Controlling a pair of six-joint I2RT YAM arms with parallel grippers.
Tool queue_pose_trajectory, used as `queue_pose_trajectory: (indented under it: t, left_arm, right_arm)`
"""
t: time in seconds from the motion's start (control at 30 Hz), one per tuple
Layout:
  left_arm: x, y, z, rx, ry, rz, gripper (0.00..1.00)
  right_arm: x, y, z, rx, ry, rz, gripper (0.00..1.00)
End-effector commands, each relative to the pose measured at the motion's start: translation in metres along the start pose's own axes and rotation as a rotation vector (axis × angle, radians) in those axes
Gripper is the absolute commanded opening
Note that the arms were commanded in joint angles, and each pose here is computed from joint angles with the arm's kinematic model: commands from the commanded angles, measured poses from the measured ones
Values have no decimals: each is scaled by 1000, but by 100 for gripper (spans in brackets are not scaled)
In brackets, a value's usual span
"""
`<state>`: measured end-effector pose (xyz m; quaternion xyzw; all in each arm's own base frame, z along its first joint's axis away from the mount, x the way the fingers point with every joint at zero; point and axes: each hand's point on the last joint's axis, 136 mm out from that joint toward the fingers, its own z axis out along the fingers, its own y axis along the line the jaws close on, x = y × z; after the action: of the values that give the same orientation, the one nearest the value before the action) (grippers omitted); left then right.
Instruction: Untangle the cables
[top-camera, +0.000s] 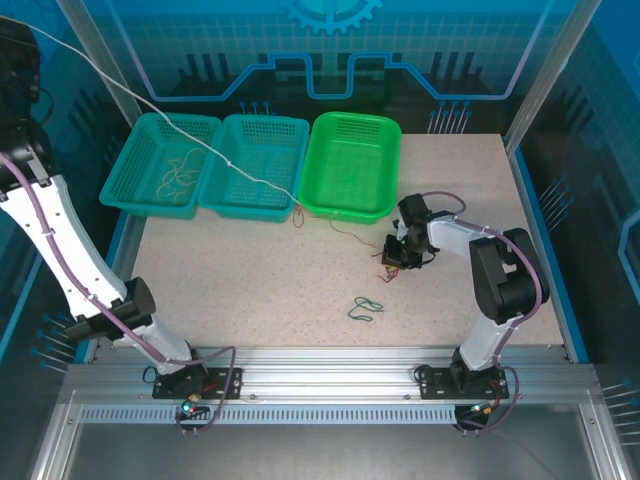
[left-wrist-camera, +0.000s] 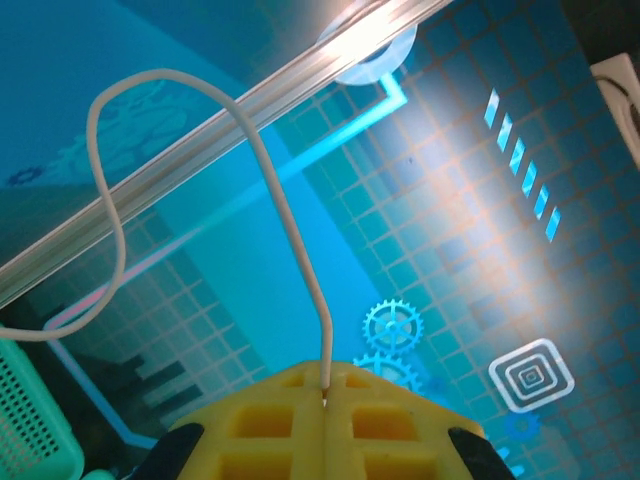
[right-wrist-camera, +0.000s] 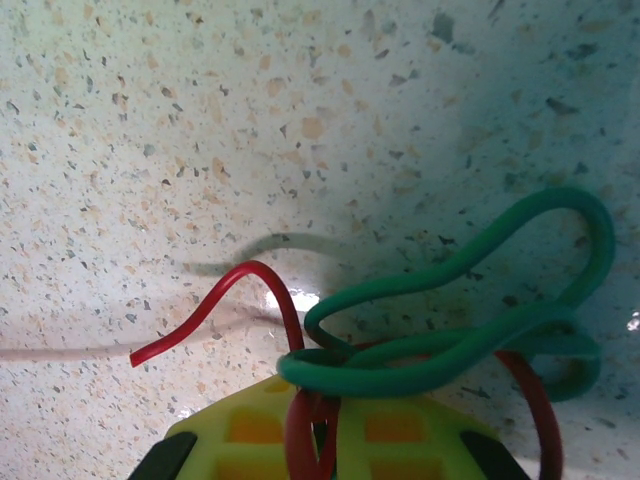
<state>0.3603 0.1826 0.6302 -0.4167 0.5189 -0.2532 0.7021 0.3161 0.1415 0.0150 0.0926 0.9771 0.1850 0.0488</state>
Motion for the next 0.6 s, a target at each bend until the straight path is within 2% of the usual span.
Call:
queue_pose_trajectory:
  t: [0.0,0.17,0.47,0.53,0.57]
  left_arm:
    - [-18,-10,3,64,-34,-10,0]
    - [-39,12,14,31,-78,-6,0]
    - [-18,51,34,-52,18,12,0]
    - [-10,50,32,-44,54,11,0]
    - [-4,49,29,-43,79,8,0]
  right_arm:
    - [15,-16,4,51,70,66,0]
    - [17,-18,9,57,97,98,0]
    - [10,4,9,14,104,79,0]
    - [8,19,1,-5,79,18,7]
    - [9,30,-4,-24,62,-26,17]
